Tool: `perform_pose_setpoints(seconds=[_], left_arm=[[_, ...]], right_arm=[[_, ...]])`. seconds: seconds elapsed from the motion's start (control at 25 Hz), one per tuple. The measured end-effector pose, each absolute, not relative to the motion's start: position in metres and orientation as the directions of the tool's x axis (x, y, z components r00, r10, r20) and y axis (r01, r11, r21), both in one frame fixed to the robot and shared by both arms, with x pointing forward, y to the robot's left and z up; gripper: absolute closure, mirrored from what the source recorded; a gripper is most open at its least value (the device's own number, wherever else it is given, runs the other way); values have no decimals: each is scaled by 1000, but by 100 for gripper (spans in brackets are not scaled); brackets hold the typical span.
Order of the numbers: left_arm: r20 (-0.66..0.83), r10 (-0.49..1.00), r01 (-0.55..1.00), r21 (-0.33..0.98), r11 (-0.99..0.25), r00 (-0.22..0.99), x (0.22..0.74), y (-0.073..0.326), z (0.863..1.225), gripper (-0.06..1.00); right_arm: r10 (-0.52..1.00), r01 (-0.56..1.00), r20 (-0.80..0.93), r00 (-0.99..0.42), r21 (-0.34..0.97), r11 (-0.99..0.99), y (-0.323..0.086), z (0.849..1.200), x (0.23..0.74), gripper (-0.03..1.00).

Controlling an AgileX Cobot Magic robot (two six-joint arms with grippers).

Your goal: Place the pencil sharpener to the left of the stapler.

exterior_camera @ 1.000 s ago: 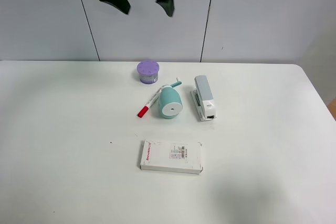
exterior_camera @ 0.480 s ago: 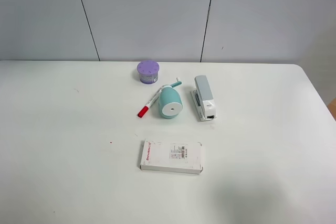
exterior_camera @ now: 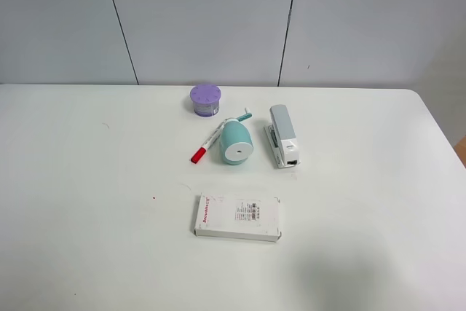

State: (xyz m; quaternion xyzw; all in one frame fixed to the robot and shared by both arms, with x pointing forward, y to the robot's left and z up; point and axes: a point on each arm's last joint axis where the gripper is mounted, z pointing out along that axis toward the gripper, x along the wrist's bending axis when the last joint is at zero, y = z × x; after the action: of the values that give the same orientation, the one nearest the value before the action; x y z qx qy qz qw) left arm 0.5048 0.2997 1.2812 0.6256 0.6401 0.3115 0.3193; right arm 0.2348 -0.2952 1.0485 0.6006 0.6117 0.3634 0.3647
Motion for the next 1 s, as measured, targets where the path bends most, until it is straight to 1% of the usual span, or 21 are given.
perform_pose_setpoints(seconds=[0.2,0.32,0.52,0.64,0.76,0.84,1.0], left_arm=[[-6,999,661,750,26,-32,446,305,1251,-4],[-3,999,684,729,24,-32,401,305,1224,-4],[10,999,627,779,17,-40,328,305,1189,-4],[34,998,594,805,6,-55,293,307,1166,-4],[38,998,546,838,0,-58,269,307,1141,-4],[33,998,483,876,-2,-57,255,306,1129,-4],[15,999,407,913,5,-46,233,304,1107,-4]], right_arm=[[1000,470,-10,-12,883,14,-295,1048,235,-2],[1000,470,-10,-12,883,14,-295,1048,235,-2],[1000,470,-10,-12,883,14,-295,1048,235,-2],[1000,470,-10,-12,883,14,-295,1048,235,-2],[1000,470,-10,-12,883,14,-295,1048,235,-2],[1000,470,-10,-12,883,14,-295,1048,235,-2],[1000,470,-10,-12,883,14,-295,1048,235,-2]])
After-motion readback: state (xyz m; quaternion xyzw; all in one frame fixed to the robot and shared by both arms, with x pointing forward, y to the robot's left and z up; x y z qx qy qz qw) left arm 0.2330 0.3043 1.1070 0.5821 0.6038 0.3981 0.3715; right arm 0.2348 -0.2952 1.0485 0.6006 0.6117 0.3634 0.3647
